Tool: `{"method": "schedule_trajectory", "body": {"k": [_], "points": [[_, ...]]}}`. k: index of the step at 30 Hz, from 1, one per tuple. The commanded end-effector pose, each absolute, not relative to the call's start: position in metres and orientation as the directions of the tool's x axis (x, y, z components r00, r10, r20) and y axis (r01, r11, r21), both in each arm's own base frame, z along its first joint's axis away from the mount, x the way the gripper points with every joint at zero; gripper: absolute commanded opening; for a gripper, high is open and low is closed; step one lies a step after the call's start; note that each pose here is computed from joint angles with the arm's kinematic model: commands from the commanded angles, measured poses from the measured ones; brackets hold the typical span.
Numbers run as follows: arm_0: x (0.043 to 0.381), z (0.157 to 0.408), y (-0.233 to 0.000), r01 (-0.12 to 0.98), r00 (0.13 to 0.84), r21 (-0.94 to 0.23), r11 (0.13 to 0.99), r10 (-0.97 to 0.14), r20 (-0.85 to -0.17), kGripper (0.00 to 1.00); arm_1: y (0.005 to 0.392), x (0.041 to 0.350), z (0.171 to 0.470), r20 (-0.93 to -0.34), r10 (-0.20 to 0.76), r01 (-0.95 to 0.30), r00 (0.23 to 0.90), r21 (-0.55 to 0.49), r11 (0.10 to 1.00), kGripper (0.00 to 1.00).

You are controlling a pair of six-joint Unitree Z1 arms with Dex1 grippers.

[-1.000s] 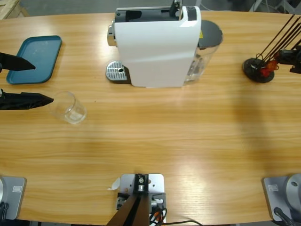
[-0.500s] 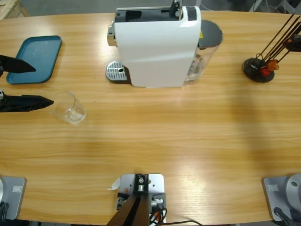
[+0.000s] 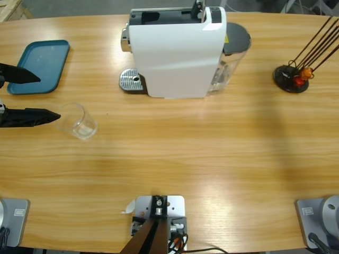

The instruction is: Pour coffee

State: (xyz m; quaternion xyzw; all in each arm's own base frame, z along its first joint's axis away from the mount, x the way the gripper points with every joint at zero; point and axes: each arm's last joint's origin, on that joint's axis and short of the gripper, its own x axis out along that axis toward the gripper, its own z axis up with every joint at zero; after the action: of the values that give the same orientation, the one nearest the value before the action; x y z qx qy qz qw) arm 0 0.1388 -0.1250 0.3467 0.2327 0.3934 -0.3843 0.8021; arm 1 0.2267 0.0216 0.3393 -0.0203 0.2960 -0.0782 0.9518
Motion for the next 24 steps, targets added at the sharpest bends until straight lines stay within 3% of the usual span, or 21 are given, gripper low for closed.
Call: {"method": "schedule_trajectory", "body": {"k": [1, 7, 11, 15, 17, 24], "points": [[0.136, 0.335, -0.125, 0.801, 0.374, 0.058, 0.596, -0.423, -0.825, 0.991, 0.028, 0.190, 0.372, -0.499, -0.137, 0.107, 0.856, -0.088, 0.990, 0.000], [0.135, 0.336, -0.125, 0.802, 0.378, 0.058, 0.595, -0.429, -0.821, 0.991, 0.026, 0.149, 0.385, -0.465, -0.079, 0.062, 0.882, -0.052, 0.997, 0.000], [0.134, 0.337, -0.128, 0.807, 0.375, 0.053, 0.588, -0.441, -0.815, 0.990, 0.041, 0.131, 0.398, -0.407, 0.156, -0.113, 0.900, 0.130, 0.985, 0.000], [0.130, 0.338, -0.130, 0.811, 0.371, 0.046, 0.584, -0.452, -0.811, 0.989, 0.072, 0.132, 0.403, -0.364, 0.470, -0.383, 0.804, 0.287, 0.878, 0.000], [0.128, 0.338, -0.128, 0.809, 0.374, 0.044, 0.586, -0.456, -0.808, 0.988, 0.087, 0.132, 0.408, -0.312, 0.585, -0.489, 0.749, 0.336, 0.805, 0.000], [0.121, 0.338, -0.121, 0.801, 0.388, 0.048, 0.596, -0.457, -0.800, 0.989, 0.136, 0.144, 0.409, -0.228, 0.795, -0.661, 0.563, 0.454, 0.598, 0.000]]}}
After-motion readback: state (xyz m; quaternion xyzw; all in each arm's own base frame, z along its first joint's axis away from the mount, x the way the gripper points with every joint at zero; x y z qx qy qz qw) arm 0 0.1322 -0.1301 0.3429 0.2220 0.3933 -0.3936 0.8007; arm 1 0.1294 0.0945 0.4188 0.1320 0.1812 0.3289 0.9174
